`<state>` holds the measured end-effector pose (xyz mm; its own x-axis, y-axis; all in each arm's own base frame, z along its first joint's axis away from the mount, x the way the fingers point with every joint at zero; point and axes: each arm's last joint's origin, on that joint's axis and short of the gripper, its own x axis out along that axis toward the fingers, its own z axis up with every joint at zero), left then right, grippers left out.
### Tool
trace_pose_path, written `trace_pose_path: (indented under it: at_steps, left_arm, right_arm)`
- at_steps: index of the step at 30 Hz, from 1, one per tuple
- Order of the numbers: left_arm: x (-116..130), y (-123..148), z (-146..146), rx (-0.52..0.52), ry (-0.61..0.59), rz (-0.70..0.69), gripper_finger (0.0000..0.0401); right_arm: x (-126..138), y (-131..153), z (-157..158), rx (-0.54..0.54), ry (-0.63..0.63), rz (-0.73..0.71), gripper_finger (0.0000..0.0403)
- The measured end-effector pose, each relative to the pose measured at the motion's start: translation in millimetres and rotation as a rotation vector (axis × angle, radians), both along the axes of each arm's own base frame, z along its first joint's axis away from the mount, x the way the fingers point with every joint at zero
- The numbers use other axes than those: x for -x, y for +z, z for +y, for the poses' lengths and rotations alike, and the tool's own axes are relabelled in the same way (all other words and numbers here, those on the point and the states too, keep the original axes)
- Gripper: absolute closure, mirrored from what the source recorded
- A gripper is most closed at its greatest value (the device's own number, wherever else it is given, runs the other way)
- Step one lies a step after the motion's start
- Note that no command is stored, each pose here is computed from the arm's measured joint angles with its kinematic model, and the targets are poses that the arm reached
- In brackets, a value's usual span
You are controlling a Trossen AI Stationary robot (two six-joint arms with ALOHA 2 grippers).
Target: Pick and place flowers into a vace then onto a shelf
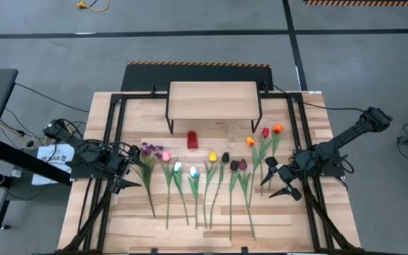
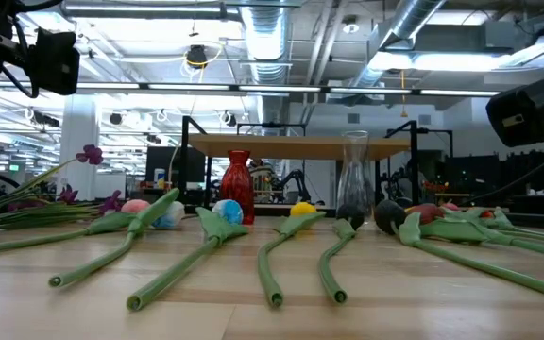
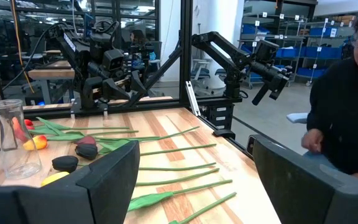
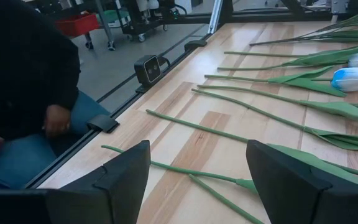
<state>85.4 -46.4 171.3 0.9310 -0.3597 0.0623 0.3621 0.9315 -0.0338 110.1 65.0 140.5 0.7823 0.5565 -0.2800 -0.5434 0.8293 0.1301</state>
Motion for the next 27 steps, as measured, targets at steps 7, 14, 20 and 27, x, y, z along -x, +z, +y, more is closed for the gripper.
trace_pose_path:
  at_steps: [7,14,20,27]
  left_arm:
    - [0.0,0.1,0.0,0.000,0.000,0.000,0.0099]
    - [0.0,0.1,0.0,0.000,0.000,-0.001,0.0099]
    - [0.0,0.0,0.0,0.000,0.000,0.000,0.0099]
    - [0.0,0.1,0.0,0.000,-0.001,0.000,0.0099]
  right_arm:
    - [0.0,0.0,0.0,0.000,0.000,0.000,0.0143]
    - [0.0,0.0,0.0,0.000,0.000,0.000,0.0143]
    - [0.0,0.1,0.0,-0.001,0.000,-0.001,0.0143]
    - [-1.9,8.6,0.9,-0.053,-0.004,-0.075,0.0143]
